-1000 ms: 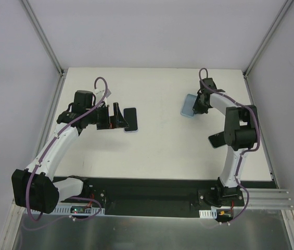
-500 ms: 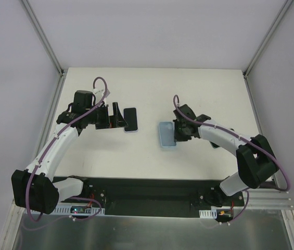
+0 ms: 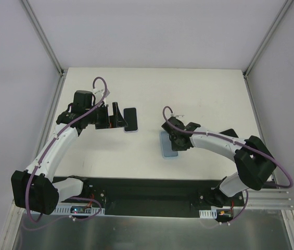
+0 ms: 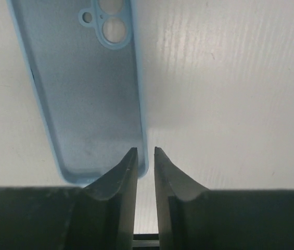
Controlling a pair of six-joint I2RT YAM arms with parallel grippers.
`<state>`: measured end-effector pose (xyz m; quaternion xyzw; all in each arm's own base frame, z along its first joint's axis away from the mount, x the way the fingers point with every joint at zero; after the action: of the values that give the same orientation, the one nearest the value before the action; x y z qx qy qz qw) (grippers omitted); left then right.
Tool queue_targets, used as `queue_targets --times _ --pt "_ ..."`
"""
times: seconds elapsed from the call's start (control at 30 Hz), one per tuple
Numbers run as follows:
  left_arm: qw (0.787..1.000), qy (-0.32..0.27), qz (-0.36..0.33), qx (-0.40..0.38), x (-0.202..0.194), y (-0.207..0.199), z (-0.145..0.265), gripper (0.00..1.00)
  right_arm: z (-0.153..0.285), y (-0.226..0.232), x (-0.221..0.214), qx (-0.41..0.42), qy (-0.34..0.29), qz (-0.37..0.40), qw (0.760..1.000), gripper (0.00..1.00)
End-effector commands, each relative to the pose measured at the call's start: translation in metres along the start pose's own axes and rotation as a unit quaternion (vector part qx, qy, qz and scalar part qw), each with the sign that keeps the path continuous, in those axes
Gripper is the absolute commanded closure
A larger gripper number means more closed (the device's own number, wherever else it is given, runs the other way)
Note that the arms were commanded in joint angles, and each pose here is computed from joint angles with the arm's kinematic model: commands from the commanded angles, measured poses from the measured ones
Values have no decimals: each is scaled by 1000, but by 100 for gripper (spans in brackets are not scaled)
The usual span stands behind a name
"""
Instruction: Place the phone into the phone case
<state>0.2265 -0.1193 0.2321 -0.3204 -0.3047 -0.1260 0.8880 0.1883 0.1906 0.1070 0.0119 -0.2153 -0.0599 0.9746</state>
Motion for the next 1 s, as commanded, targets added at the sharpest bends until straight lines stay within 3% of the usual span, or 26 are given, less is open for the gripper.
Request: queue_targets --times 0.0,0.03,0.17,0.23,0.4,0.6,0.7,0.83,0.97 --pt "1000 -11 -18 1 1 -3 3 1 16 -1 16 -36 -30 -18 999 75" --pt "1000 -10 -17 1 0 -3 2 1 18 0 20 -39 -37 -21 998 71" --pt "1000 -11 -18 3 0 -3 4 2 29 -6 35 -45 -72 -48 995 31" --pt "1000 -15 -21 4 1 -4 5 2 34 -20 47 -57 -85 -83 991 26" --pt "1000 -11 -17 -1 0 -5 4 4 50 -60 72 -125 -140 -175 967 0" --pt "1000 -9 -14 -3 0 -5 4 4 57 -108 94 -201 -153 -296 921 4" --pt "1000 -9 -14 -3 1 -4 3 5 48 -119 104 -195 -161 -320 913 4" --pt "1000 -13 -19 -10 3 -7 6 5 32 -137 114 -212 -132 -367 896 4" --pt "1000 -17 -22 -6 3 -8 7 5 12 -159 114 -248 -117 -431 860 4"
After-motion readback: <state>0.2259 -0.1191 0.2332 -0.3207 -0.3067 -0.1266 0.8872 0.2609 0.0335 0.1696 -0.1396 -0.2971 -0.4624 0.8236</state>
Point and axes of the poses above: each gripper's point midway between its finger pads, its own z axis back along the fingers, its own y axis along the line the jaws close on, x = y × z, the point moved 7 cm from there along z, back along the fingers, and after that the axes turned 12 degrees about -z, right-handed, at the moved point
